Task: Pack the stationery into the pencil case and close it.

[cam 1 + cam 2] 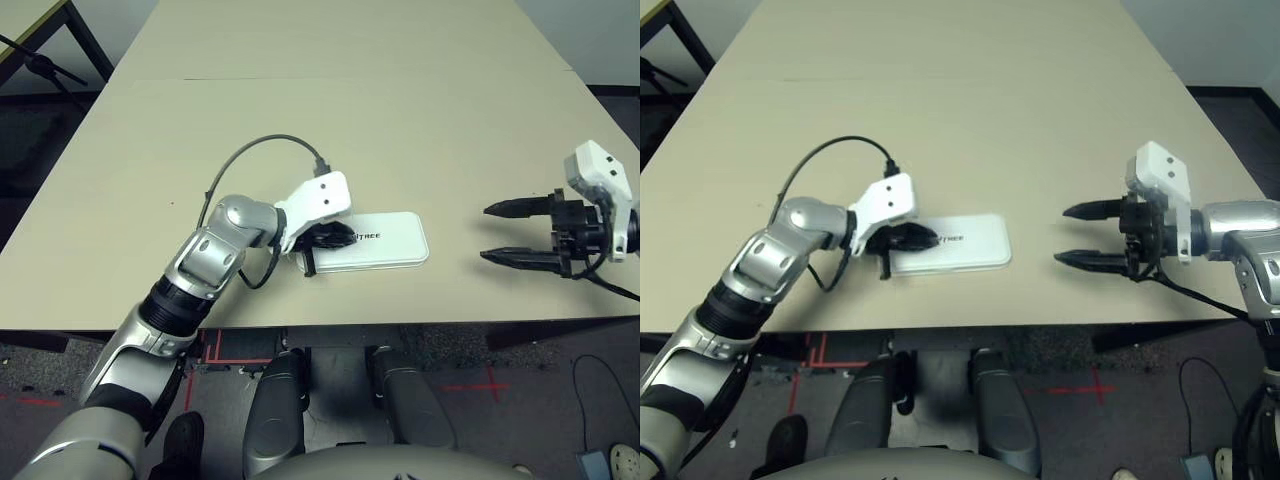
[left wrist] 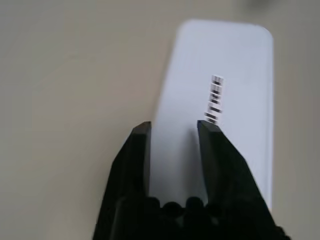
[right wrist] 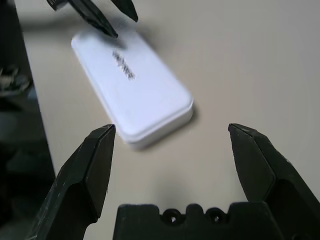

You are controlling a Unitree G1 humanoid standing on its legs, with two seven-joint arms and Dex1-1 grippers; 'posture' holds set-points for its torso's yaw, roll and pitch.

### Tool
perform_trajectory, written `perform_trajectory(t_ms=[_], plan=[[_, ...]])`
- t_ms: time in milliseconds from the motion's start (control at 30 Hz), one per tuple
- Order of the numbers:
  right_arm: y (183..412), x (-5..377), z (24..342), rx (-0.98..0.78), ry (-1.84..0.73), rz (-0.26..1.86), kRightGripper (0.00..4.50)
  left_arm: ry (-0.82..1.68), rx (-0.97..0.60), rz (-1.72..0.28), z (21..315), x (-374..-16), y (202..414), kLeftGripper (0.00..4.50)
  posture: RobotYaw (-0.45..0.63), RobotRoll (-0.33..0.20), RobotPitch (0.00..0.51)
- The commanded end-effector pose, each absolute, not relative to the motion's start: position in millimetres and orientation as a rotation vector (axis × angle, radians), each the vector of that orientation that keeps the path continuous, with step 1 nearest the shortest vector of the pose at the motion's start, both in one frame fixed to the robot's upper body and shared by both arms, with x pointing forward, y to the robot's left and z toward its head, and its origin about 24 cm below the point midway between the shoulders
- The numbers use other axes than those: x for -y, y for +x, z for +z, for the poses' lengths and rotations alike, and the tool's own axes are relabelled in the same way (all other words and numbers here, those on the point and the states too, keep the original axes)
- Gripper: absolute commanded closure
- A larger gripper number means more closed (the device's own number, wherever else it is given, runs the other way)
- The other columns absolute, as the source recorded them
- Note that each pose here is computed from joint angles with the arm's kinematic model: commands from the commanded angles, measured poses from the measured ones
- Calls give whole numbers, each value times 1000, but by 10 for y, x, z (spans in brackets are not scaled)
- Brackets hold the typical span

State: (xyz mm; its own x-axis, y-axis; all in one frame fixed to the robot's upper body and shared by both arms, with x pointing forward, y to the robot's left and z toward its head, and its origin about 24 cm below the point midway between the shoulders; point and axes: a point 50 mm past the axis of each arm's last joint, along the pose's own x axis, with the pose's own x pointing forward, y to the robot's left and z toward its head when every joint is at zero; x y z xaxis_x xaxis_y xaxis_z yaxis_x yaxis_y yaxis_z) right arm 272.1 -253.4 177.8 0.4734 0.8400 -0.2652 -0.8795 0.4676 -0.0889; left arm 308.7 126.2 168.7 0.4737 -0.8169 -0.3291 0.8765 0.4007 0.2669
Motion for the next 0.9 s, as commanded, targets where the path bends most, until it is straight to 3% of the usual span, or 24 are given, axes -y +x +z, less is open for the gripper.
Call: perform_trajectory(t_ms=[33, 133, 467, 633, 900], plan=[[2807, 2523, 1821, -85, -159, 939, 0, 316, -50, -937, 1790, -1475, 3166, 1218, -6, 0, 196], [2914, 2504, 1774, -18, -97, 826, 0, 217, 17, -802, 1858, -1667, 3249, 20, 3, 0, 195], [3267, 2753, 1411, 34, -106, 270, 0, 45, 198, -234, 1905, -2538, 3470, 20, 8, 0, 193], [3347, 2938, 1372, 82, -124, 37, 0, -2, 239, -30, 1763, -2888, 3403, 20, -6, 0, 189], [3405, 3139, 1452, 152, -137, -140, 0, -7, 259, 105, 1567, -3153, 3300, 20, -9, 0, 193]])
